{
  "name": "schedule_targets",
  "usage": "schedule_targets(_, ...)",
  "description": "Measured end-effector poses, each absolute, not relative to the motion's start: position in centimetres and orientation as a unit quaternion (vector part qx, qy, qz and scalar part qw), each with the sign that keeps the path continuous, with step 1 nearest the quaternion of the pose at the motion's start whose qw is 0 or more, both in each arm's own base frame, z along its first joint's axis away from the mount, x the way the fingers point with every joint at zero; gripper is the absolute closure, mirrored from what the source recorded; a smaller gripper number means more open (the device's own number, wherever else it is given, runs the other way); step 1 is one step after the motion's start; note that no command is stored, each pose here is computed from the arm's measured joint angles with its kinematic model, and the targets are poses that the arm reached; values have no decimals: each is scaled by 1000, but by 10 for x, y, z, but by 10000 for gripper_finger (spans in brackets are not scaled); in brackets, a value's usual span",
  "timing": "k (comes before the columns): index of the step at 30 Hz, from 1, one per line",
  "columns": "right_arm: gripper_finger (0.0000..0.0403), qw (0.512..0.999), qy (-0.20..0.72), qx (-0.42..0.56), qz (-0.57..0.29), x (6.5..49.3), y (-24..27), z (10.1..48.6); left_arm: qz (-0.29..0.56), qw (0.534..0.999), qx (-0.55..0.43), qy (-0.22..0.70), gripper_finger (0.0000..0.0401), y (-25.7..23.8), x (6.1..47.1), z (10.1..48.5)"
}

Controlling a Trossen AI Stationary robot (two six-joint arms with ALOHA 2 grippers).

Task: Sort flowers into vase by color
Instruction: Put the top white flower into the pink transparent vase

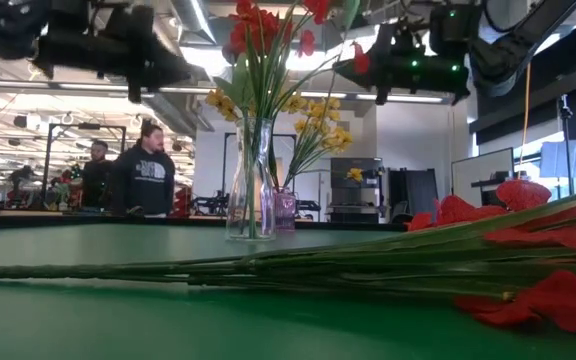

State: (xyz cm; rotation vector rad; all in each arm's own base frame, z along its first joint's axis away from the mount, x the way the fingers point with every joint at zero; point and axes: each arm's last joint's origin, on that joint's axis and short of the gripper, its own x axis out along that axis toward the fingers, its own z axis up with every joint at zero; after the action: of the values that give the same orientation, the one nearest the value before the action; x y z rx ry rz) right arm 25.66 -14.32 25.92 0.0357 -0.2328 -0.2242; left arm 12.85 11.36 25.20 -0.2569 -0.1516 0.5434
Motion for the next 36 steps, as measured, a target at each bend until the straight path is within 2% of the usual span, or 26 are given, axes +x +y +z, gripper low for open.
schedule_targets(6, 403, 982, -151, 16, -114, 274, -154, 237, 272, 949, -141, -78, 289, 115, 123, 237)
schedule_targets(18, 403, 990, -104, 16, -98, 334, -188, 203, 259, 952, -150, -67, 289, 113, 126, 235)
schedule_targets(23, 403, 992, -75, 22, -103, 341, -193, 188, 258, 952, -149, -65, 289, 112, 126, 235)
schedule_targets(36, 403, 991, -72, 22, -112, 342, -194, 187, 259, 952, -151, -56, 289, 112, 126, 233)
